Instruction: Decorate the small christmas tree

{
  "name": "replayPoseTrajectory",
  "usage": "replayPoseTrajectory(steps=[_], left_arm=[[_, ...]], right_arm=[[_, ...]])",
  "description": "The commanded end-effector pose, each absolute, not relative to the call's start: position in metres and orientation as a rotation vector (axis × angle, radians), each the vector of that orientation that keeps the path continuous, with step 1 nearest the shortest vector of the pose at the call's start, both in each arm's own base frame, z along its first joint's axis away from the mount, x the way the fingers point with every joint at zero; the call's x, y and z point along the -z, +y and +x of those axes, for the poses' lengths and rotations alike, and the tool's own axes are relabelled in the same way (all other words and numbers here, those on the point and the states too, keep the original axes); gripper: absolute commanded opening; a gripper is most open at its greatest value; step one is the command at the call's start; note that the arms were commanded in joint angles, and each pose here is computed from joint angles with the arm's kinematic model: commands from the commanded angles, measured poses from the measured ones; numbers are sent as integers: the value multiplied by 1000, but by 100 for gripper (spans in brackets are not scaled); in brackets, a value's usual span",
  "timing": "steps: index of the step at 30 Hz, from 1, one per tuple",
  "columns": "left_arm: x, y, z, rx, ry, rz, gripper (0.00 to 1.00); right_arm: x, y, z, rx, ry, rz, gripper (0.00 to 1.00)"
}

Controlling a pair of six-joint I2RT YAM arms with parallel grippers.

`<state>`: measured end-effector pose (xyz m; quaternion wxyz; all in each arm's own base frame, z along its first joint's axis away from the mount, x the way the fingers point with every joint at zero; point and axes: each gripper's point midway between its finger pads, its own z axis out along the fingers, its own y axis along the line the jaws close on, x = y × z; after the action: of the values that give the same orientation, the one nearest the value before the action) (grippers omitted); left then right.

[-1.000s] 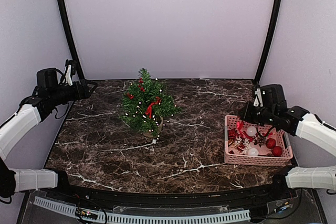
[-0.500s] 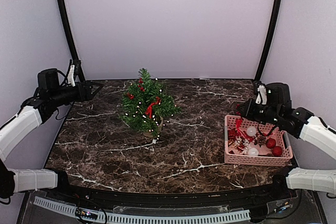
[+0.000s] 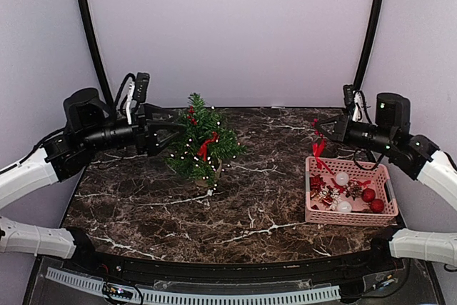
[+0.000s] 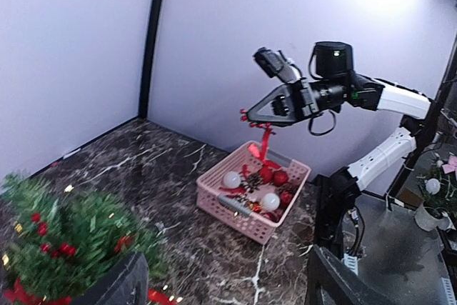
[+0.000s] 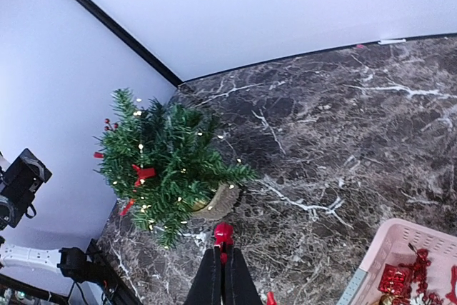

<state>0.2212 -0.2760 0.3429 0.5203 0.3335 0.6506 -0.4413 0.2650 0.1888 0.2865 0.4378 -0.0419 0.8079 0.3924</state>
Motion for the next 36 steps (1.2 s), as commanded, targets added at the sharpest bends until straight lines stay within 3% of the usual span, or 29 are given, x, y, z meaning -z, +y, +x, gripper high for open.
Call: replayPoseTrajectory(steps=[1,8,16,36], left_arm=[[-380,-324,206,1126,1407,857,79],[-361,-424,188,1329,1349,1034,79],[-357,-493,187,1482,1281,1156,79],[-330,-554,198,1545,1307,1208,80]], right_arm=[[-331,211,256,-1093,1897,-259,0],[-366,230,244,-1199,1816,-395,0],[-388,240,228,-1290,1745,-485,0],[-400,244,210,-1385,1668,-537,0]])
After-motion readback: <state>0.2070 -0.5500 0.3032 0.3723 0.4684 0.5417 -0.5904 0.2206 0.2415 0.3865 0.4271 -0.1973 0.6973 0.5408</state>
